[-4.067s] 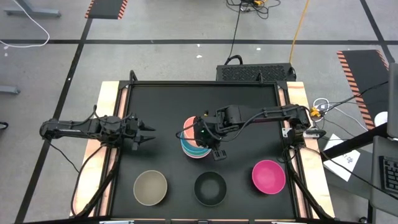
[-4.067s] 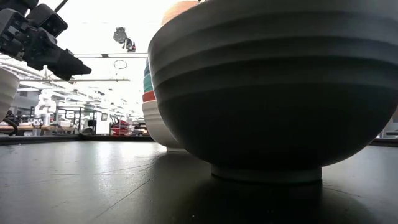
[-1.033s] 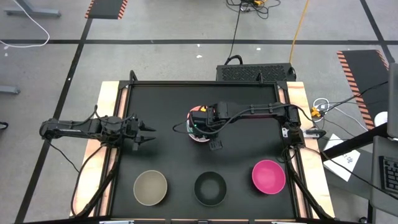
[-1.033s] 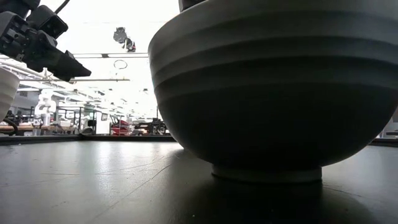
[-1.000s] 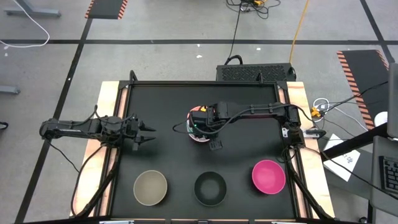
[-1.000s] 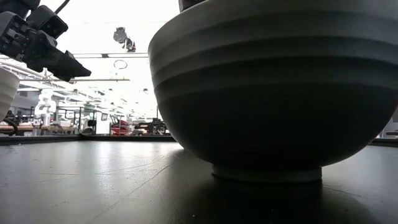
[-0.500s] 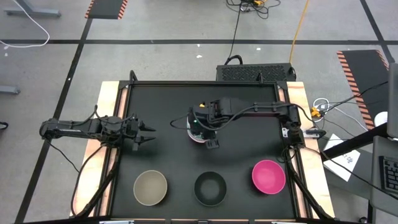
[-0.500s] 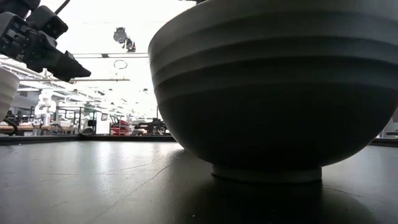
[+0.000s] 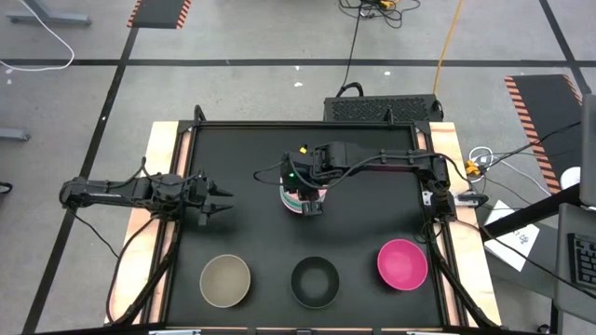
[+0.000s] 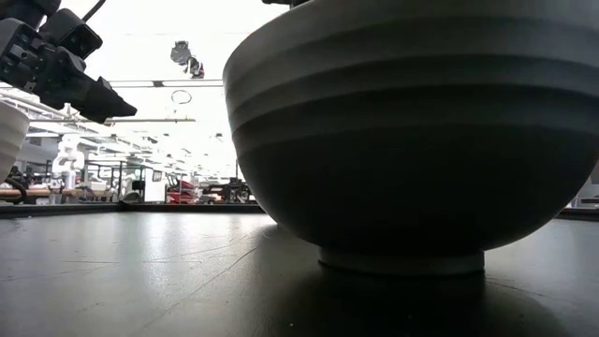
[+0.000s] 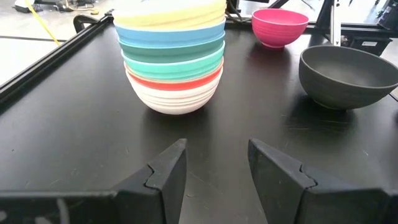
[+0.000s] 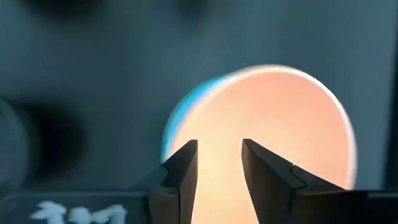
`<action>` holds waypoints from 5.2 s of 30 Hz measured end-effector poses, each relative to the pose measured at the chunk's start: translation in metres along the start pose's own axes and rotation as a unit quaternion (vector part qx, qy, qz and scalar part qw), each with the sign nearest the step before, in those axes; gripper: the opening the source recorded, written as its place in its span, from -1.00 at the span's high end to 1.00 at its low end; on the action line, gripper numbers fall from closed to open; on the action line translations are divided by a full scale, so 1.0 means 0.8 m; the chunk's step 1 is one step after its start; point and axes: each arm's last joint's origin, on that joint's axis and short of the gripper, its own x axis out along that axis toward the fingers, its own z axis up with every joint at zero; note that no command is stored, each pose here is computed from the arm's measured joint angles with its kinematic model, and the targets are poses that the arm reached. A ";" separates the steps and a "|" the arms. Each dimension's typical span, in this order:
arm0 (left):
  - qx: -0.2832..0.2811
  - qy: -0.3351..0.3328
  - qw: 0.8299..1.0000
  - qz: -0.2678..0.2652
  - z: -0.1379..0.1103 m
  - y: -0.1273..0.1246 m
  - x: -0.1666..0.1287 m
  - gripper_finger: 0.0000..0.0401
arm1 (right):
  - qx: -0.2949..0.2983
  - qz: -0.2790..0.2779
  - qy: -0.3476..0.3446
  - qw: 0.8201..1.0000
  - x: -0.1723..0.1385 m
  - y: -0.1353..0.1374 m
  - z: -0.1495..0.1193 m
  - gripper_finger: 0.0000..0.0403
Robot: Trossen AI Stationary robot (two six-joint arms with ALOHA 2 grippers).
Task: Nest bowls inside each other
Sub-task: Stack the light orange bowl on top of the blue bowl, then stack the gray bowl on top of the light orange bowl
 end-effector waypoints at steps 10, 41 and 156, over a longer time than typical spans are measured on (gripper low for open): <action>0.000 0.000 1.000 0.000 0.000 0.000 0.000 0.14 | 0.000 0.009 -0.001 1.000 0.000 0.001 0.000 0.90; 0.000 0.000 1.000 0.000 0.000 0.000 0.000 0.14 | 0.042 -0.013 0.001 0.999 0.033 0.012 -0.004 1.00; -0.020 -0.190 0.958 -0.214 0.062 -0.032 -0.016 0.14 | 0.196 -0.039 -0.398 0.895 -0.016 0.059 -0.408 0.50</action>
